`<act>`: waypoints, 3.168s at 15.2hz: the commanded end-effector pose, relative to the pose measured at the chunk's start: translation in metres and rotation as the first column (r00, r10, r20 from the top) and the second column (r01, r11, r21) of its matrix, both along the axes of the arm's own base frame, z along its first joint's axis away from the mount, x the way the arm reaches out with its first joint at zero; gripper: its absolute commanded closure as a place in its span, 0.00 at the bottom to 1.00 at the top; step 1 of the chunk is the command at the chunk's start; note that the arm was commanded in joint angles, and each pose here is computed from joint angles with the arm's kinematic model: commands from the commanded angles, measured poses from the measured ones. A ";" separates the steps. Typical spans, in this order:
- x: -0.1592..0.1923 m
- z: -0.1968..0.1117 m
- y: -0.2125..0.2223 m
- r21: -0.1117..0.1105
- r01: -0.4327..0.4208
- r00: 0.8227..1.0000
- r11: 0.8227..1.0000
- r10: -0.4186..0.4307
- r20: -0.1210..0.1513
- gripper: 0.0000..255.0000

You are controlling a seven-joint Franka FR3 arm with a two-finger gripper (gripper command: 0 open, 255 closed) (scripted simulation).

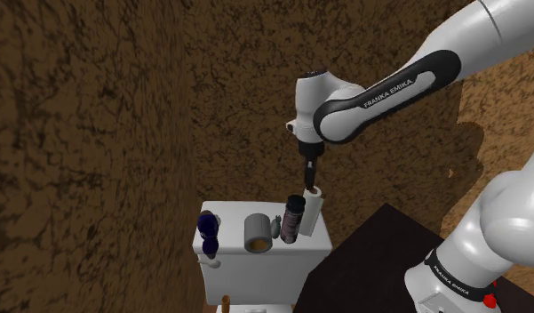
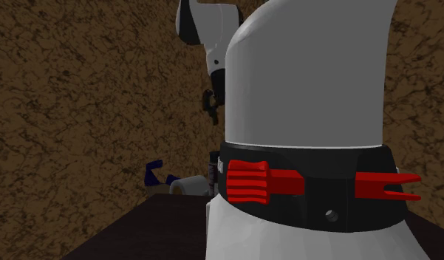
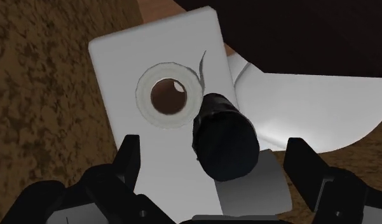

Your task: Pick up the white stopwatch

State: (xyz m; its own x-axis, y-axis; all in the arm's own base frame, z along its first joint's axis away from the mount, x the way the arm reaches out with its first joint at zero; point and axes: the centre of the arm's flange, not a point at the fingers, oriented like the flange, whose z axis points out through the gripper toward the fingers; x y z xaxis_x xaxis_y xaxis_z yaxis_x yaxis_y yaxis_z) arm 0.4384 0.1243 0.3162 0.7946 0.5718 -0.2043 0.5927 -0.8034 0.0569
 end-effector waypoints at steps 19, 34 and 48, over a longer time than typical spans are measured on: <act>0.051 -0.185 0.086 -0.046 -0.289 0.957 0.956 0.287 -0.038 0.00; 0.051 -0.183 0.086 -0.046 -0.289 0.957 0.956 0.287 -0.038 1.00; 0.051 -0.113 0.086 -0.046 -0.289 0.957 0.956 0.287 -0.038 1.00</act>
